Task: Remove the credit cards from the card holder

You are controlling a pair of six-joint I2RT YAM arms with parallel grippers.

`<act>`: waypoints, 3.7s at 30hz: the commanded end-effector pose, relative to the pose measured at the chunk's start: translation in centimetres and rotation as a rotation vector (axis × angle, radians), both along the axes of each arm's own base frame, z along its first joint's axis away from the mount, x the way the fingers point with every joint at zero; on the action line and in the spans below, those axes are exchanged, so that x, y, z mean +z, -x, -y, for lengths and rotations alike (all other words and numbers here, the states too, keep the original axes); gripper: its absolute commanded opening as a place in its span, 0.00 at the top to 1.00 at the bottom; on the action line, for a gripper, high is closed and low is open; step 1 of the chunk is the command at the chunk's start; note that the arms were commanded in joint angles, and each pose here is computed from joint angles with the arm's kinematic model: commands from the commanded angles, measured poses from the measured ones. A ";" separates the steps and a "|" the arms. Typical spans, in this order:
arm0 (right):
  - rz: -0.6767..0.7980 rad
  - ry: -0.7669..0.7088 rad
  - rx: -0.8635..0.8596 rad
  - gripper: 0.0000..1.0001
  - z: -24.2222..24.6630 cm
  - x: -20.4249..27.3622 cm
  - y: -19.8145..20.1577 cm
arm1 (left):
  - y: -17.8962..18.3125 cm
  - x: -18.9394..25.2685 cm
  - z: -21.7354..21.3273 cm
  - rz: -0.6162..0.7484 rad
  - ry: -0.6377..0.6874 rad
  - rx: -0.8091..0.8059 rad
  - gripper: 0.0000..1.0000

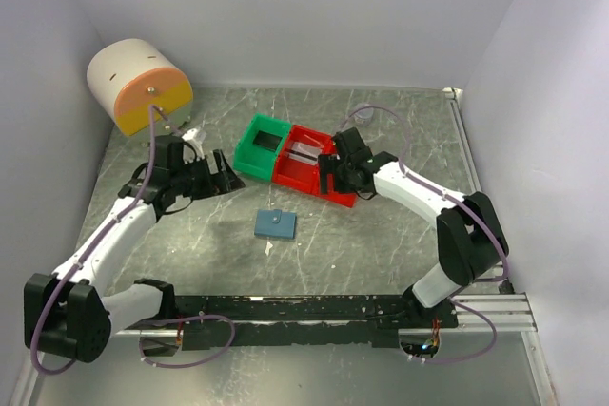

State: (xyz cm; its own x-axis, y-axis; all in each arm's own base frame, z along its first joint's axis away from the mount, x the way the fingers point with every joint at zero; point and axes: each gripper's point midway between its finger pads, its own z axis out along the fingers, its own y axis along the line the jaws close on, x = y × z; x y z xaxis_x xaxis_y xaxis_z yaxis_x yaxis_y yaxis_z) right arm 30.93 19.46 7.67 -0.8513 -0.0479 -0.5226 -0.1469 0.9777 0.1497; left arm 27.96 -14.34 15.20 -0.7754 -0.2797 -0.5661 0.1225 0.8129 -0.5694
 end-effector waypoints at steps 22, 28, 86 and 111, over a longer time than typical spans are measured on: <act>0.128 -0.314 0.134 0.19 0.6 5.0 -2.3 | 4.5 -9.9 9.4 -0.210 -0.149 -0.141 0.04; 0.157 -0.427 0.266 0.27 -4.1 4.8 1.1 | 3.9 -9.1 8.0 -0.162 -0.139 -0.013 0.04; 0.332 -0.349 0.588 0.35 -10.4 3.2 3.1 | 5.9 -4.8 -1.7 -0.039 -0.093 0.493 0.04; 0.149 0.039 0.726 0.56 -13.8 -7.2 7.2 | 7.2 -4.8 -1.6 -0.049 -0.041 0.468 0.04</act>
State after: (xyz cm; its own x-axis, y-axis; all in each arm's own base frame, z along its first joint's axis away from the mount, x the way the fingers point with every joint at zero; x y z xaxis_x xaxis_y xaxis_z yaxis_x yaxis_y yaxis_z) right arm 25.16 35.87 3.13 -0.4578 -0.5410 -0.7055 -0.8197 0.5641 0.0993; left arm 20.47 -11.46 9.88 -0.5562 -0.6199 -0.5535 -0.3395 0.7774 -0.5295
